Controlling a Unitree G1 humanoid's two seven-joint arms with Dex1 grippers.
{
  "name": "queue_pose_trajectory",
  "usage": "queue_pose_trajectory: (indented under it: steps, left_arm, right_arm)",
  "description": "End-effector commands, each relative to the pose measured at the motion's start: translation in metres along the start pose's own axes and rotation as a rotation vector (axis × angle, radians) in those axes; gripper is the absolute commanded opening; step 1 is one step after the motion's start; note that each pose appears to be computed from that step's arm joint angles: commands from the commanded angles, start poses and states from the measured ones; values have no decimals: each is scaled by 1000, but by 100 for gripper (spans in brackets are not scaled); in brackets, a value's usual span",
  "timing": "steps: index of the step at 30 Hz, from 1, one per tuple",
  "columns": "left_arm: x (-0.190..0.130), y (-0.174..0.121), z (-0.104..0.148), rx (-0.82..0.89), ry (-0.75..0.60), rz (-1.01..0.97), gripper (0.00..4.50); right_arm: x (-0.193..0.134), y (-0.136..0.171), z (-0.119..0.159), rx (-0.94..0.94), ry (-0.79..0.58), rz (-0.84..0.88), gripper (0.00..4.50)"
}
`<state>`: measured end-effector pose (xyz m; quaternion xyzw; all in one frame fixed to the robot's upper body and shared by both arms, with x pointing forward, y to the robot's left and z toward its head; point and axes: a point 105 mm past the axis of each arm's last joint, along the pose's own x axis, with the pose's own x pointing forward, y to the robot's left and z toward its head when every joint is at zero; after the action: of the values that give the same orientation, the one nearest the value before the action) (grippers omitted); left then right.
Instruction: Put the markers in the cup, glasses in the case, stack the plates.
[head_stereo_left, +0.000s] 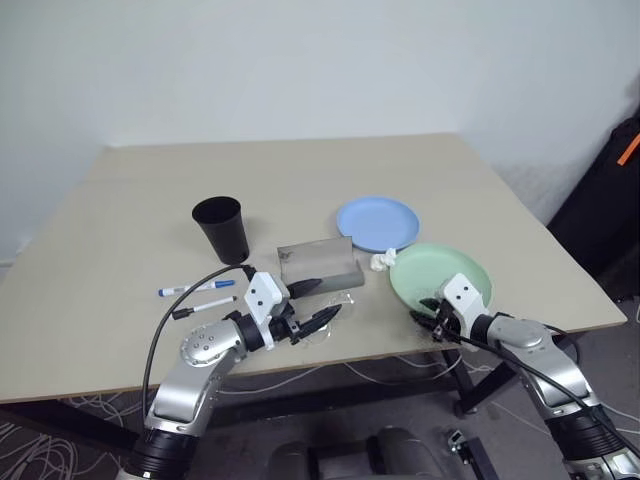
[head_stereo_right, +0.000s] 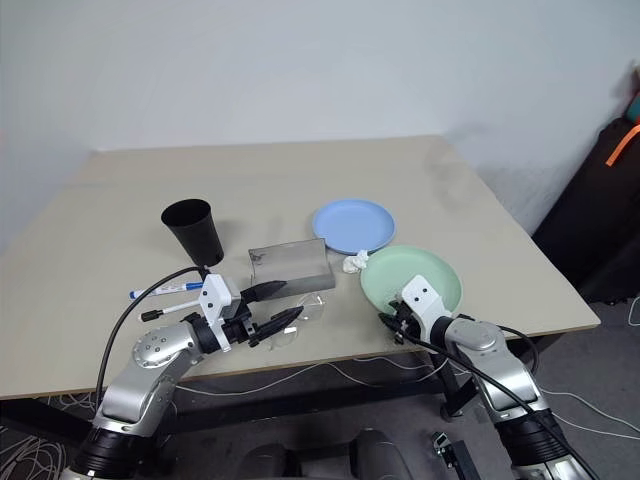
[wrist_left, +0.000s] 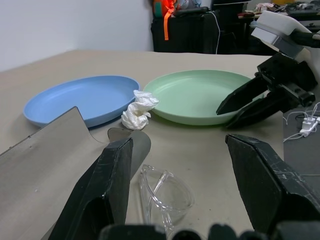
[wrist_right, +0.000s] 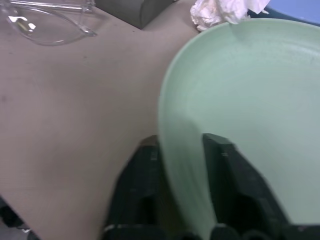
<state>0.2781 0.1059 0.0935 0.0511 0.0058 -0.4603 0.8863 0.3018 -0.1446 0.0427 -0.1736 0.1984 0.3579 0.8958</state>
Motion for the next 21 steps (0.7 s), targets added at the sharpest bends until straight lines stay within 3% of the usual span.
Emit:
queue_pose_trajectory:
  steps: [1, 6, 11, 21]
  left_arm:
    - [3, 2, 14, 46, -44, -1, 312]
    - [3, 2, 14, 48, -44, 5, 312]
    - [2, 3, 13, 49, -41, 9, 312]
    - [3, 6, 14, 52, -45, 16, 312]
  right_arm:
    - [-3, -11, 14, -53, -35, -52, 110]
    - [-9, -17, 11, -53, -26, -79, 110]
    - [-14, -17, 8, -56, -24, -78, 4]
    - [-17, -32, 13, -103, -28, -138, 4]
